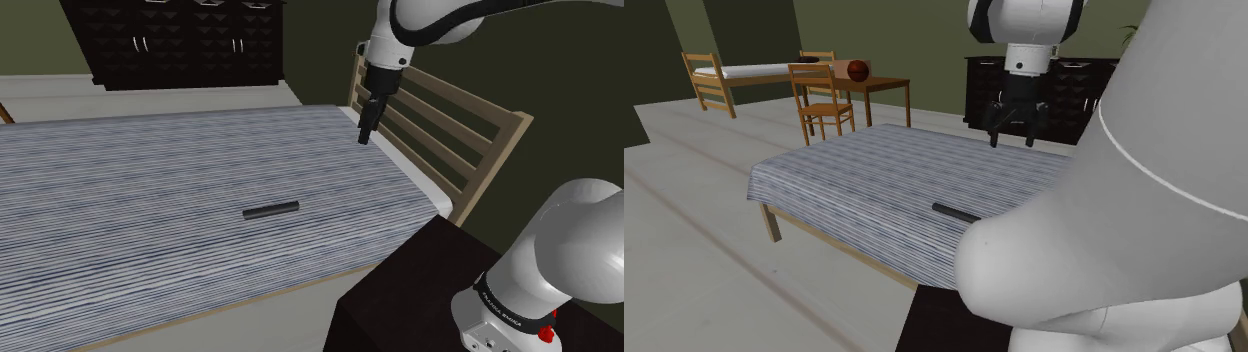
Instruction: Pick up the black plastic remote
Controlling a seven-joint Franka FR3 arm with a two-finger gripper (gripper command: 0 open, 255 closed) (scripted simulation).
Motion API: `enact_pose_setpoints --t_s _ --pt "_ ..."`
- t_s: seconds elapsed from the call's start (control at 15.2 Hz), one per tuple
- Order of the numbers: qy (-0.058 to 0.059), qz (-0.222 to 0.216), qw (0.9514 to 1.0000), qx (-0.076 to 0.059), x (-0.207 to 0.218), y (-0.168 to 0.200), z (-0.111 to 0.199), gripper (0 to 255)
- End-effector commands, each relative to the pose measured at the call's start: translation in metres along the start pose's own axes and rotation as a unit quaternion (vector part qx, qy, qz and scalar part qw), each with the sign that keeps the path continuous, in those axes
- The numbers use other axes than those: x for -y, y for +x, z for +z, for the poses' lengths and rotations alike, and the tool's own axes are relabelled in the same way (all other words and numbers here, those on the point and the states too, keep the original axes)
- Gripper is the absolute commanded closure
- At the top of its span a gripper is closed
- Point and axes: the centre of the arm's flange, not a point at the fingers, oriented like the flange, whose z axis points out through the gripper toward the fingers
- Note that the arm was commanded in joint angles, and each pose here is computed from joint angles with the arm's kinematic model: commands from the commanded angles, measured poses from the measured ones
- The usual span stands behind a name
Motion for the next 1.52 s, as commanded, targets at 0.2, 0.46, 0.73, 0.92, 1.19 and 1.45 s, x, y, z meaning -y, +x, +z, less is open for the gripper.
enact_pose_setpoints --t_s 0.2,0.46,0.73,0.92,1.19,1.45 --pt "-0.011 -0.058 0.9983 -0.002 0.001 0.044 0.049 0" --pt "-0.019 -0.104 0.9944 -0.002 0.005 0.079 0.088 0" --pt "-0.027 -0.149 0.9884 -0.003 0.011 0.114 0.127 0" --pt "-0.033 -0.183 0.9825 -0.003 0.017 0.139 0.157 0" --pt "-0.042 -0.228 0.9728 -0.003 0.028 0.172 0.196 0" --pt "-0.050 -0.272 0.9610 -0.004 0.041 0.204 0.236 0"
